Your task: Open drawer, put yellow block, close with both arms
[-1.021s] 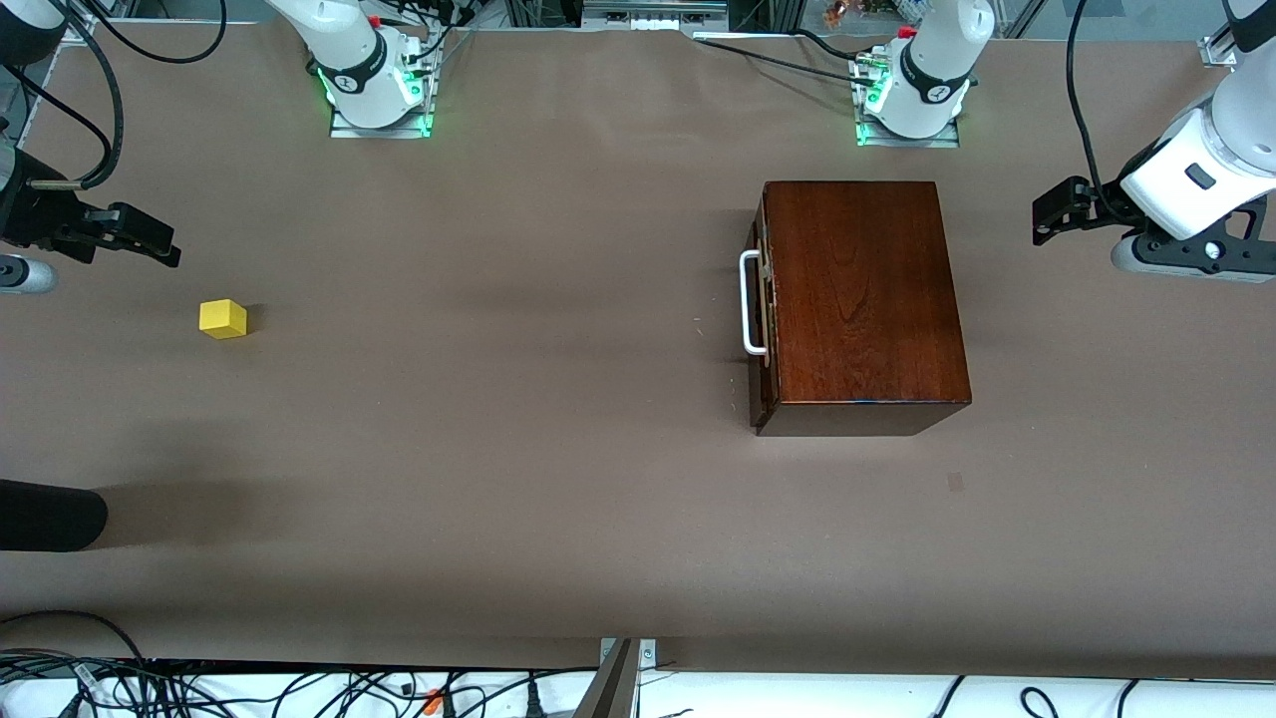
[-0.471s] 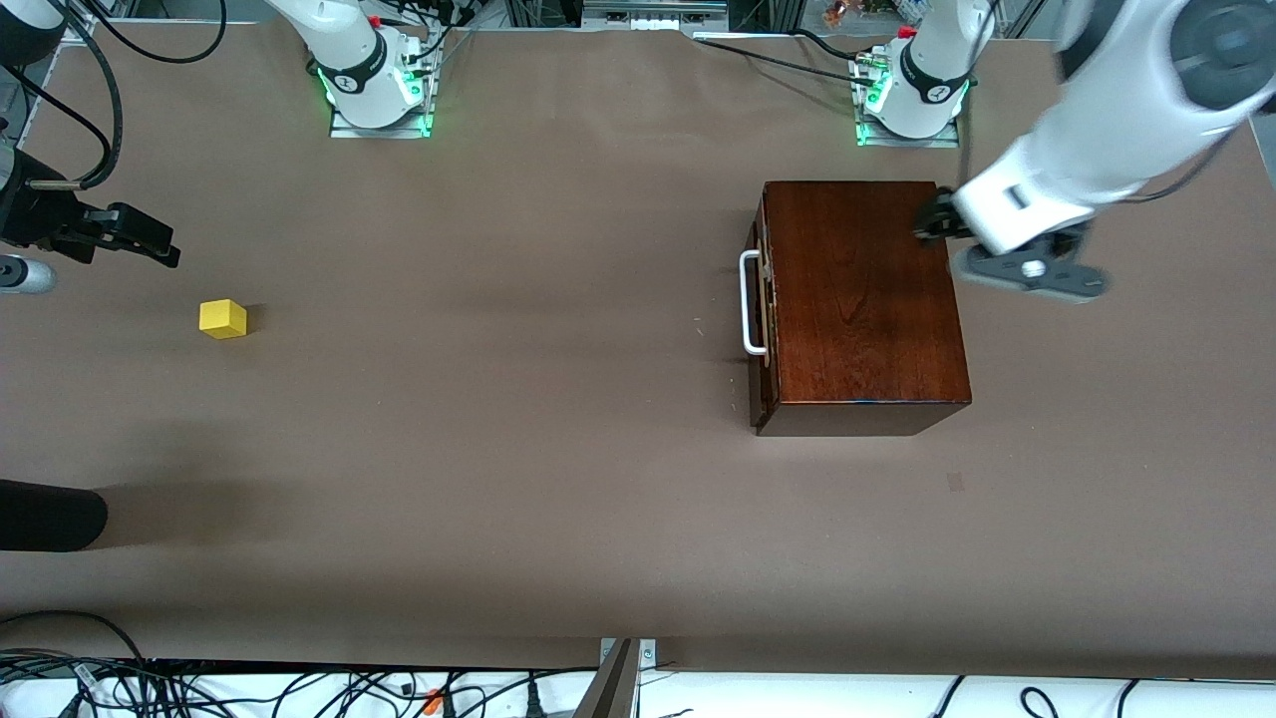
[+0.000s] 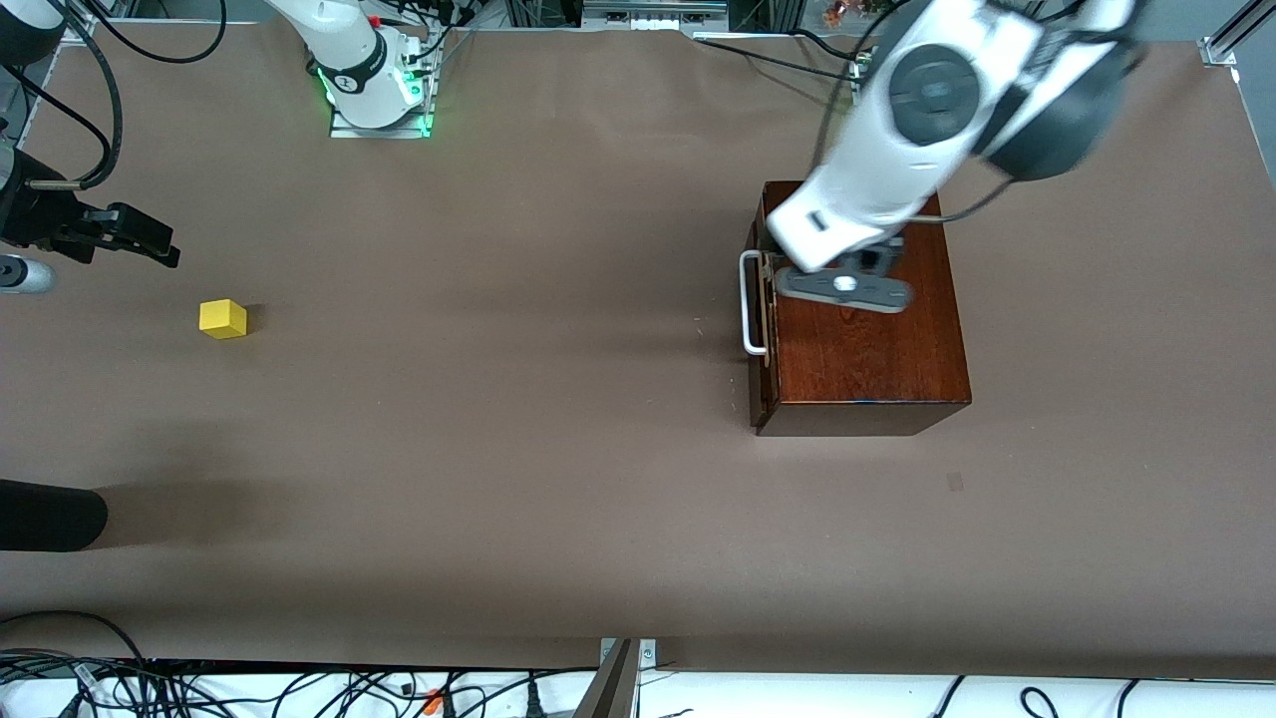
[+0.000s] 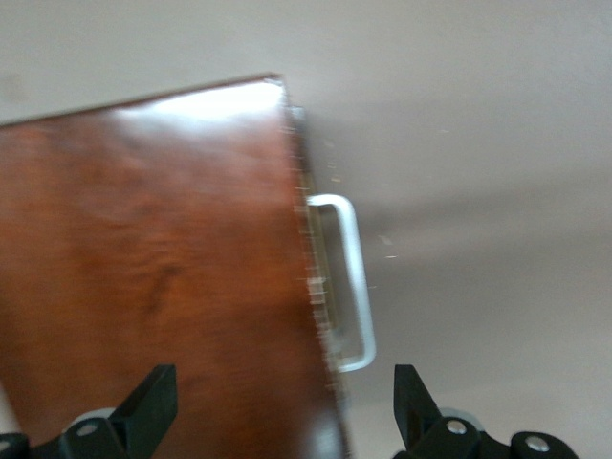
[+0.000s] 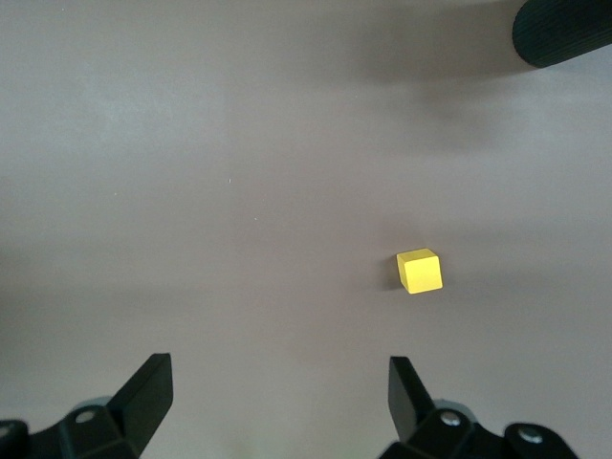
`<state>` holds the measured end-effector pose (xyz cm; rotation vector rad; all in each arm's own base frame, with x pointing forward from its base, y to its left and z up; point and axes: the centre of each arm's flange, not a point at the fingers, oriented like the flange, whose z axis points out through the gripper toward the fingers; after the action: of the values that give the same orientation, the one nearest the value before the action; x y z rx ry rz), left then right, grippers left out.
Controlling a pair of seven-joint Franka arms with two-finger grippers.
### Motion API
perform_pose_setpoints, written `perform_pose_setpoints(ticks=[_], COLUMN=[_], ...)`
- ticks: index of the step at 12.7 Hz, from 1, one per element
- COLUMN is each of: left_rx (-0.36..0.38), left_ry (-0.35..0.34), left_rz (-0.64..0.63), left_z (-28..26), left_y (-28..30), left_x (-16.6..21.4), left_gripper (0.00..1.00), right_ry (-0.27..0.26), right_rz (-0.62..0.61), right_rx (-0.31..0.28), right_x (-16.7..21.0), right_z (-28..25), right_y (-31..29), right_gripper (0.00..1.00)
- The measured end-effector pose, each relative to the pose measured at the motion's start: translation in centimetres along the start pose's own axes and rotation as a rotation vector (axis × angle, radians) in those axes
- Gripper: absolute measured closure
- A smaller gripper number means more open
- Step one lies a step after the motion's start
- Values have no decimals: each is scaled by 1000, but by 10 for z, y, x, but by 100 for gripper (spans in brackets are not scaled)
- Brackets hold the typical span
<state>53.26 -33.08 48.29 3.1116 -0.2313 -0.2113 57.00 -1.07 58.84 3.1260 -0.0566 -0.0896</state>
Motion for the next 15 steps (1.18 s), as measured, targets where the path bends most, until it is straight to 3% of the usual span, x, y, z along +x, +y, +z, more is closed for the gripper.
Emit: perform_pose_setpoints(ticks=[5,15], left_rx=[72,298], left_ry=[-2,-5], left_rz=[12,75], left_z=[77,164], left_y=[62,101], left_x=[8,-9], left_gripper=[0,0], right_ry=[0,3], right_rz=[0,0], right_rx=[0,0], right_x=[0,0], right_z=[0,0], right_y=[0,0], right_gripper=[0,0])
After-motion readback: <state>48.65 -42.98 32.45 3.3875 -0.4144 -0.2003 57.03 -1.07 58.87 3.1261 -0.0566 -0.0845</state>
